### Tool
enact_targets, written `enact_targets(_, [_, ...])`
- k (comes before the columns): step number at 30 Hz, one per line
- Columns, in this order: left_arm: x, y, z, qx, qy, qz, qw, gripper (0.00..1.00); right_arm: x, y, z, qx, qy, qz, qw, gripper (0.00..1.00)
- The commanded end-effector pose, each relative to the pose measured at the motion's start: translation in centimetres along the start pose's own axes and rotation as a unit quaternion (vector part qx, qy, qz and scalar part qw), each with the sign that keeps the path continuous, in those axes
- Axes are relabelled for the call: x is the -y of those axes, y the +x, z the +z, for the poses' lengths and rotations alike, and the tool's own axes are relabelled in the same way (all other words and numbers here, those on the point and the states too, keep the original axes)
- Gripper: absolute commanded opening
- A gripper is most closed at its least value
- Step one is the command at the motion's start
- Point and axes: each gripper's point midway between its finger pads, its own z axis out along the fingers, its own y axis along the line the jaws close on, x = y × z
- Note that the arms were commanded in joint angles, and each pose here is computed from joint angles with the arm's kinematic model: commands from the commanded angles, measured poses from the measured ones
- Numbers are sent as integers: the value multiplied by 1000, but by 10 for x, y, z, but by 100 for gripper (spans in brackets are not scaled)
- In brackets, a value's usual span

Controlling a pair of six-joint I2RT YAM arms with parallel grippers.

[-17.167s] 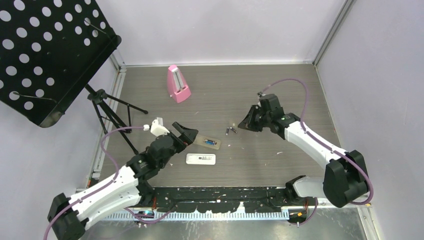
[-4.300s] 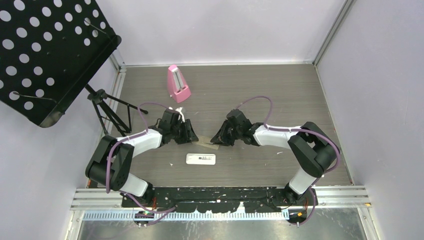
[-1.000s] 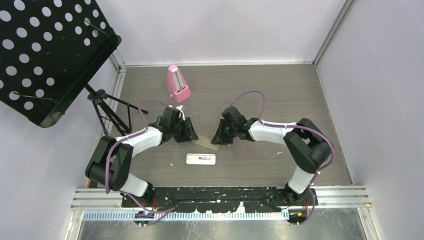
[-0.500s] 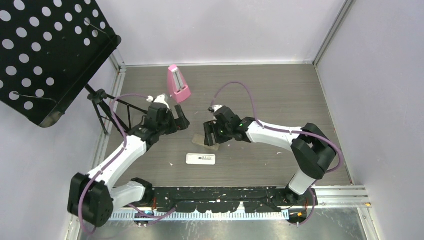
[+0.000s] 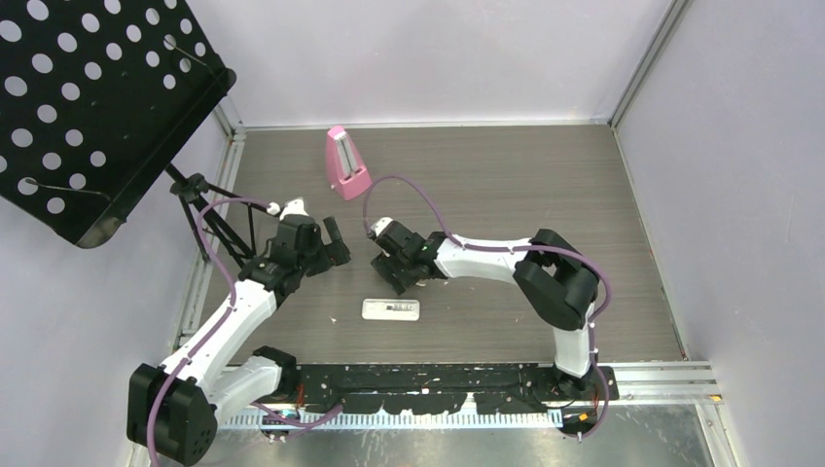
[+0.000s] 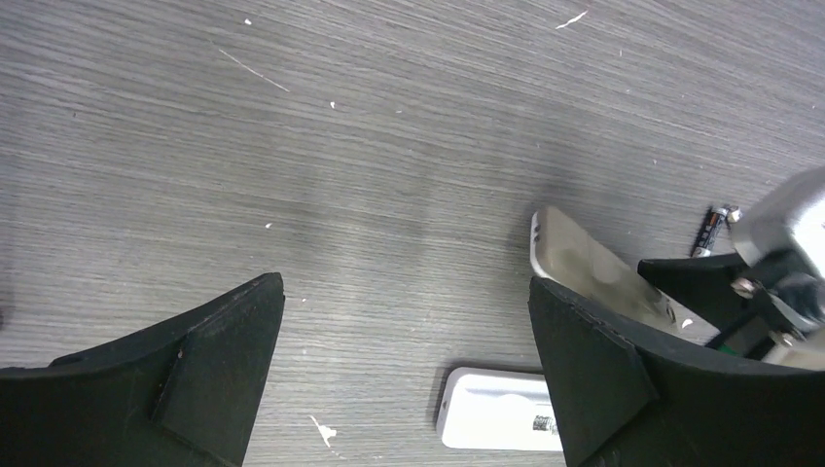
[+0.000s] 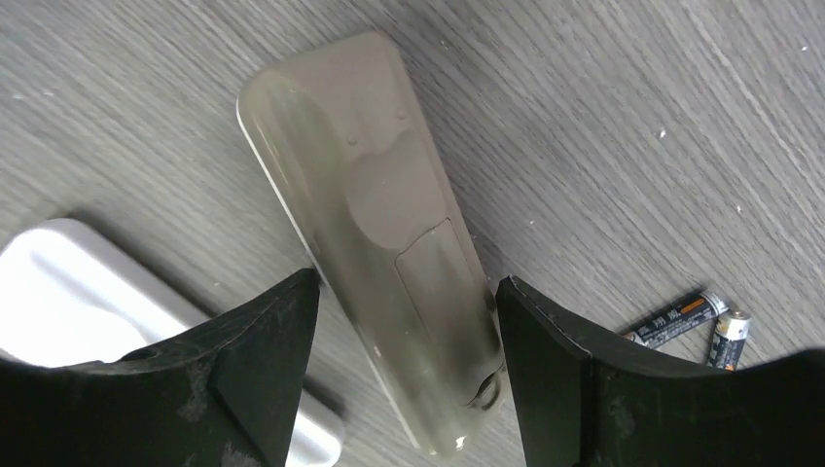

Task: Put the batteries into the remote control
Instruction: Pick up the remote control from the center of the board, then place the remote control at the center of the board.

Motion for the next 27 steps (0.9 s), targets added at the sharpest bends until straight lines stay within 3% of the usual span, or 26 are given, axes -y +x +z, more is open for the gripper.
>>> enact_targets(1, [-5, 2, 0, -3, -4, 12, 1000, 100, 8, 7, 8, -29, 18, -27, 999, 73])
enact_targets(6, [-4, 3, 0, -5, 1, 14, 1000, 100, 8, 8, 12, -36, 17, -18, 999, 70])
enact_targets(8, [-3, 3, -1, -4, 3, 14, 1000, 100, 9, 7, 12, -37, 17, -11, 999, 66])
enact_targets(13, [-1, 3, -2, -6, 10, 18, 1000, 100, 15, 5, 10, -40, 21, 7, 999, 43])
enact_targets(18, [3, 3, -5, -8, 22, 20, 1000, 100, 49, -19, -10, 10, 99, 53, 994, 37])
enact_targets(23, [4, -1, -12, 2, 29, 25, 999, 100, 116, -39, -52, 76, 195, 164, 964, 37])
enact_targets(27, [5, -1, -16, 3, 34, 25, 999, 100, 187, -13, -68, 80, 250, 282, 923, 36])
